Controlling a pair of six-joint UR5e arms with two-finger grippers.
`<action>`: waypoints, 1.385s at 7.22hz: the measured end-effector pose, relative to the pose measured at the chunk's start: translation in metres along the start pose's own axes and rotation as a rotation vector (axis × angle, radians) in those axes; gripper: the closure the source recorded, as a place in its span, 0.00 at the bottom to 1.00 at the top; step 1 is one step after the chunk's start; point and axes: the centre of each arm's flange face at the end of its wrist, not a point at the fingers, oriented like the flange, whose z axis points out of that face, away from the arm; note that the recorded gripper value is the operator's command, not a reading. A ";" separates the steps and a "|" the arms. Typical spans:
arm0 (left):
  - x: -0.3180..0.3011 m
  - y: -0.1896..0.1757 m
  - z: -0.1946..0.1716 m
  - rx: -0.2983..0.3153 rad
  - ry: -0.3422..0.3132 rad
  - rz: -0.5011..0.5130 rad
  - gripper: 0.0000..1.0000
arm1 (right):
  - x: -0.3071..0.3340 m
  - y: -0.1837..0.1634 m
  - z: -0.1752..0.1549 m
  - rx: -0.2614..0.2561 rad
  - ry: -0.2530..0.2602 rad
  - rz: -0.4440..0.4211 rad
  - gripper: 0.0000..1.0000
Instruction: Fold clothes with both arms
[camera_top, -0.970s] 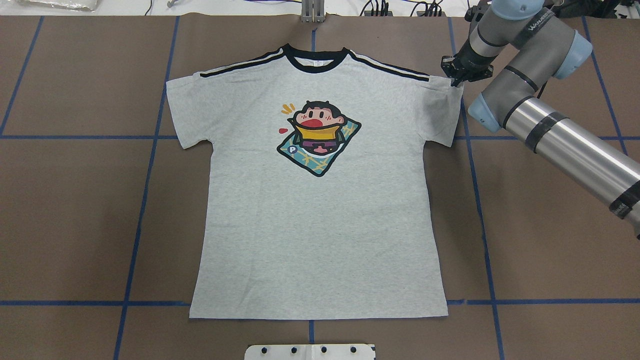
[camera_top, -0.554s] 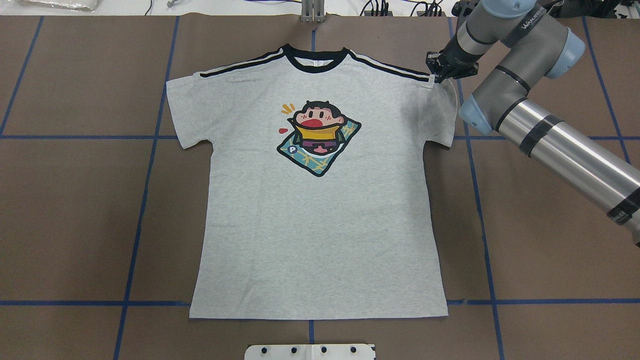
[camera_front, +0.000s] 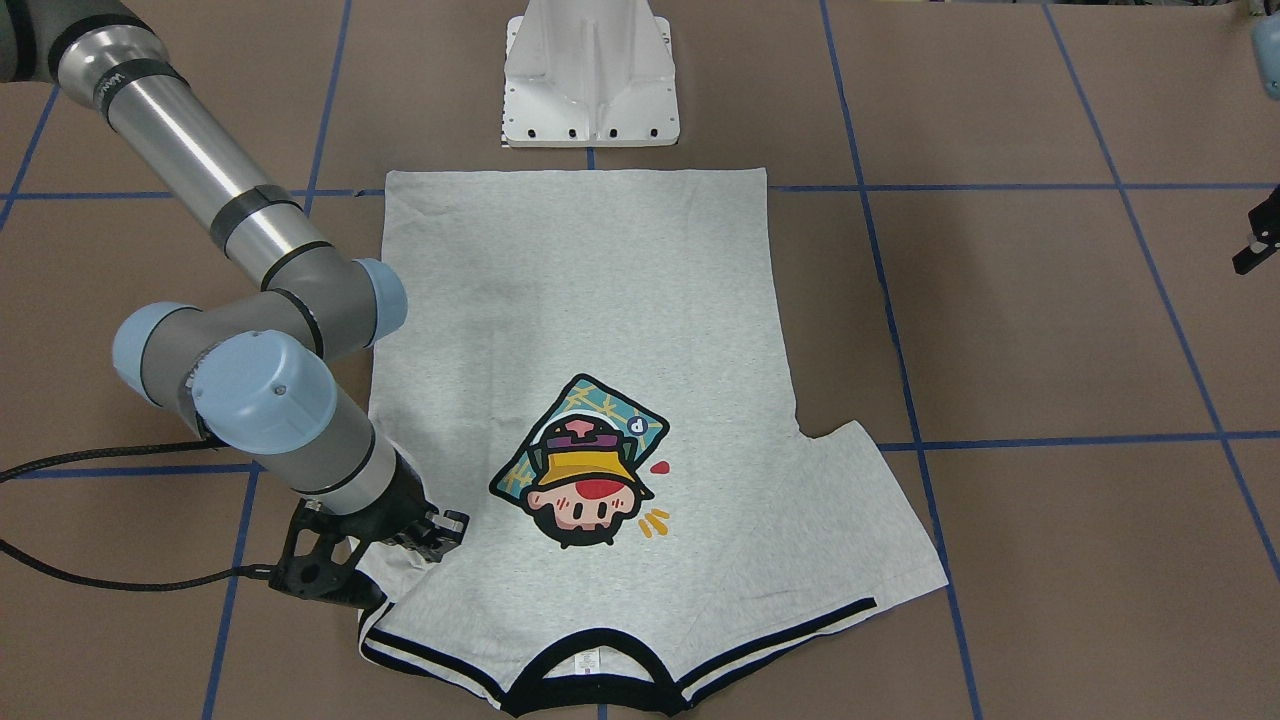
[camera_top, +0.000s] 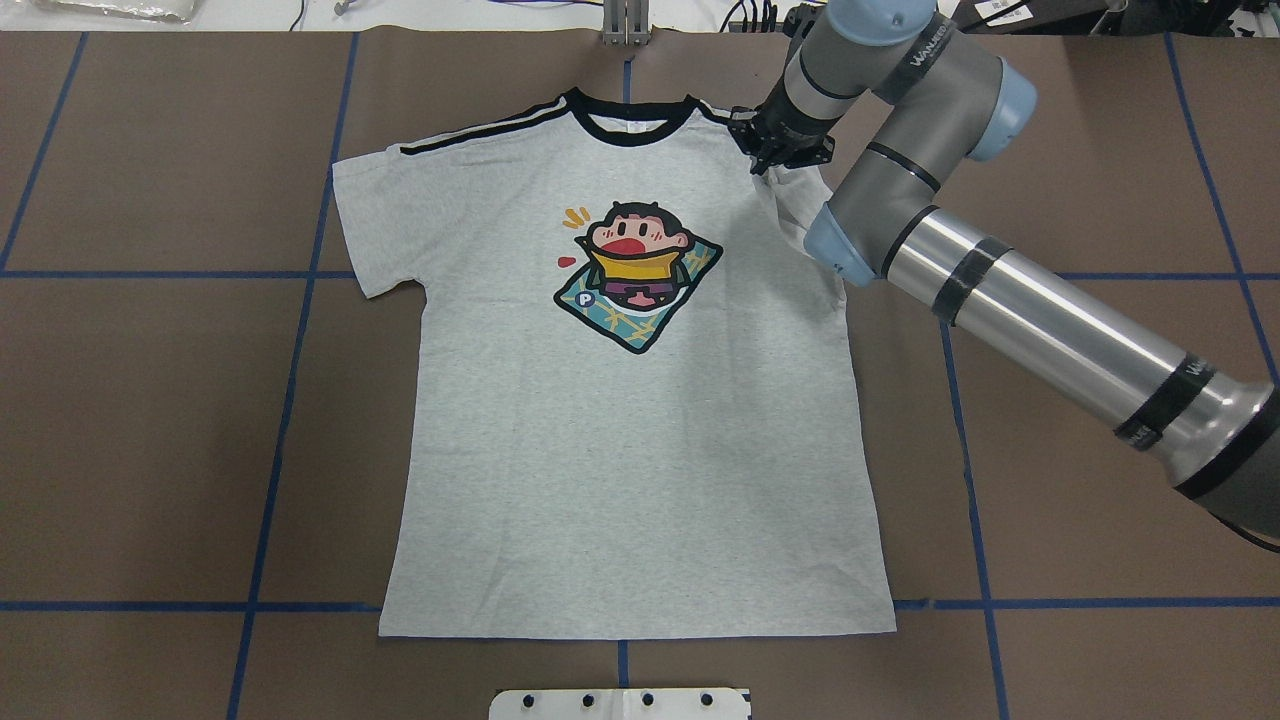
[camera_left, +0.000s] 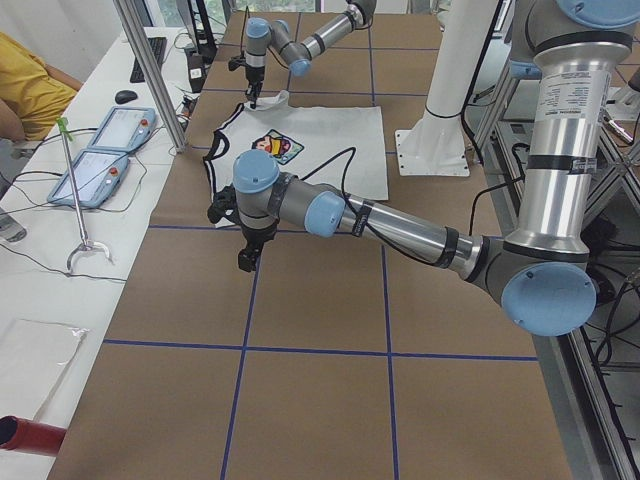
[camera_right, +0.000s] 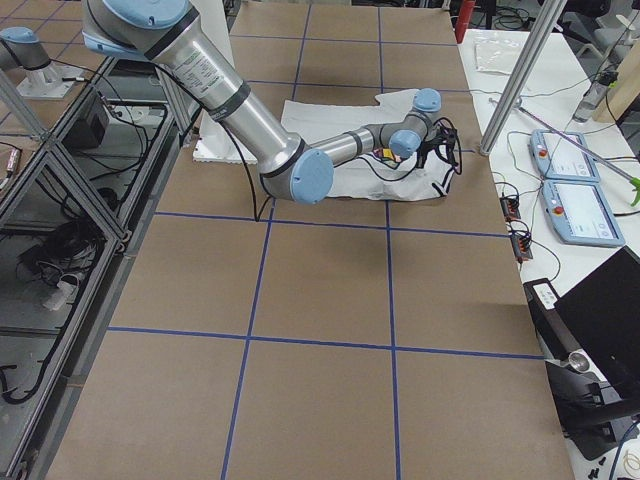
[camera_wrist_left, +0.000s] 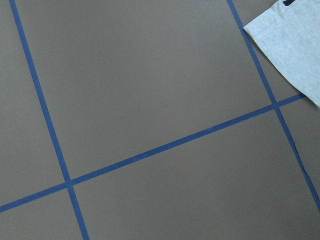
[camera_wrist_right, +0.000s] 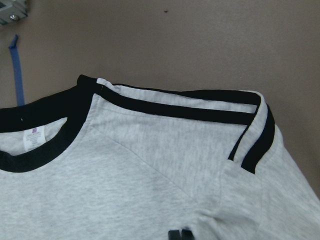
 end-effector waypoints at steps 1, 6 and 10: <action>0.000 0.000 0.000 0.001 0.000 0.001 0.00 | -0.012 0.000 0.010 0.016 0.020 0.007 1.00; 0.007 -0.002 -0.004 0.009 0.007 0.011 0.00 | -0.027 -0.009 0.036 0.084 0.096 0.037 0.16; 0.017 -0.020 0.000 0.016 0.010 0.036 0.00 | -0.052 -0.007 0.015 0.118 0.021 0.118 0.00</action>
